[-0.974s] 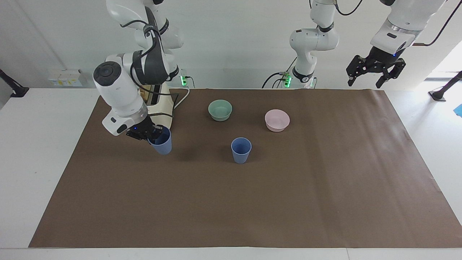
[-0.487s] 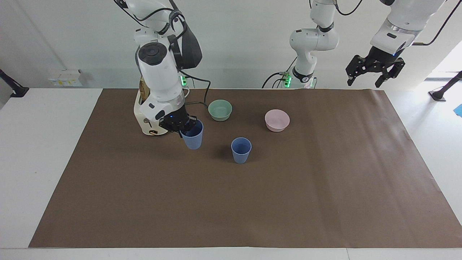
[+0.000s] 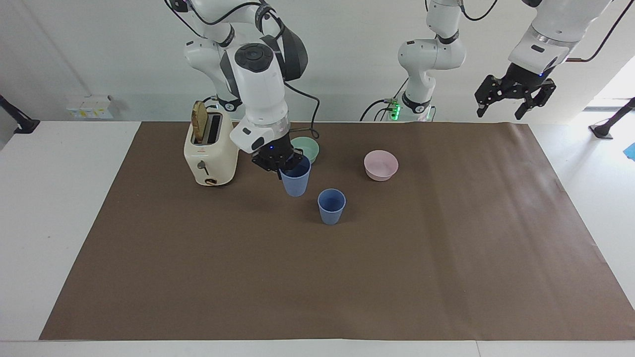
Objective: Stack blue cups with both arms
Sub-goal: 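Carry the blue cup with the right gripper over the placed cup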
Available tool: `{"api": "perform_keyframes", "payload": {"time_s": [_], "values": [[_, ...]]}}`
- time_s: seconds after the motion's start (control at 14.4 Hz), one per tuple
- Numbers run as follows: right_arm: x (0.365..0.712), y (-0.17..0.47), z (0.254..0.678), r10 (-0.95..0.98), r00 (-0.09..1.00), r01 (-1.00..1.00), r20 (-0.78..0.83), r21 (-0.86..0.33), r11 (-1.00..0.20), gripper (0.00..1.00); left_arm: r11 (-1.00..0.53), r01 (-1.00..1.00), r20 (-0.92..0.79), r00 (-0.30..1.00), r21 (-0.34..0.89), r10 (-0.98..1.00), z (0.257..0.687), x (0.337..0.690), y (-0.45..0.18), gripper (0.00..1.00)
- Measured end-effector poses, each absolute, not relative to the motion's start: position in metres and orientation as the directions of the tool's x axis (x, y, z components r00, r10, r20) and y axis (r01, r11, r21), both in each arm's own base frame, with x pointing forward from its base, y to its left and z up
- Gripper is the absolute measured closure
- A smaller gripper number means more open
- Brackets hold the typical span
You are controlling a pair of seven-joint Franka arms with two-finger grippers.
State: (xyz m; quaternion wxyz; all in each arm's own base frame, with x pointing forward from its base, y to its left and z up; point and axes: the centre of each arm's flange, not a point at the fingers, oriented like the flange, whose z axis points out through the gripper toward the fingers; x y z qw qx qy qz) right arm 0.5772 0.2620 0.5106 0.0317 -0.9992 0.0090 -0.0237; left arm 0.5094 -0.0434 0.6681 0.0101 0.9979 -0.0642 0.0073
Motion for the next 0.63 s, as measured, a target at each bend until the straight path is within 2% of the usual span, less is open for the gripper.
{"api": "perform_keyframes", "payload": {"time_s": [0.42,0.63], "values": [[0.573,0.316,0.495,-0.074,0.995,-0.068,0.063,-0.103,-0.992,0.96,-0.993,-0.119,0.017,0.993,0.020,-0.119,0.669,0.509,-0.041,0.00],[0.583,0.324,0.484,-0.088,0.994,-0.080,0.061,-0.113,-0.990,0.96,-0.993,-0.119,0.017,0.993,0.020,-0.119,0.669,0.509,-0.041,0.00]]}}
